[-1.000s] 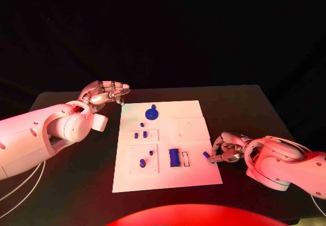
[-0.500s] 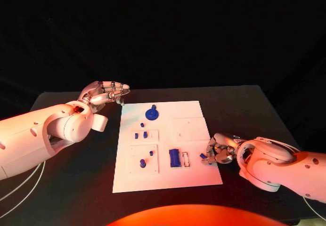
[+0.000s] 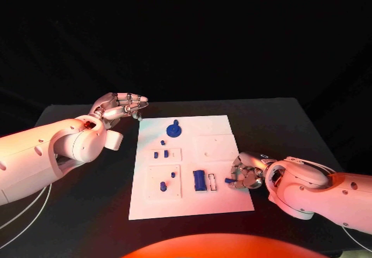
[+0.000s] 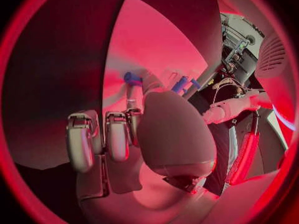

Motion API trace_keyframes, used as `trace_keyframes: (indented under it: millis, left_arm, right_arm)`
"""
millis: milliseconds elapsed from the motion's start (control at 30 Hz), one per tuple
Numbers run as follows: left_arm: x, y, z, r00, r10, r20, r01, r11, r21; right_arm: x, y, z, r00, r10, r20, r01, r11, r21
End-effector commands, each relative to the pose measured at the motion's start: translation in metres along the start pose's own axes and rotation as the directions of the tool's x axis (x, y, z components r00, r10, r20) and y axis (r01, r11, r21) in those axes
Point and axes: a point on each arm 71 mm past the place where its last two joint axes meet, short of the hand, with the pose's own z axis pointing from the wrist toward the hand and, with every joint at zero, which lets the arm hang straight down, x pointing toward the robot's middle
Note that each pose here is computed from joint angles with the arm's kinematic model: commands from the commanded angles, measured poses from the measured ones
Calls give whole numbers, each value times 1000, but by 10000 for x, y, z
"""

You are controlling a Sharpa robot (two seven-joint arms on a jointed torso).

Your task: Assemble the parts on the task board

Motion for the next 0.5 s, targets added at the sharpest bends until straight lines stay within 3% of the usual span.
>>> trace_keyframes:
  millis: [33,500]
  left_arm:
    - [26,-13,0,1000,-3,-19,3,1000,9]
    - [33,-13,2,1000,-2,-20,2,1000,9]
  right_arm:
    - [102,-83,-1,998,-37,-59,39,998,42]
    - [-15,104,-55,968,239,-73,-237,971,34]
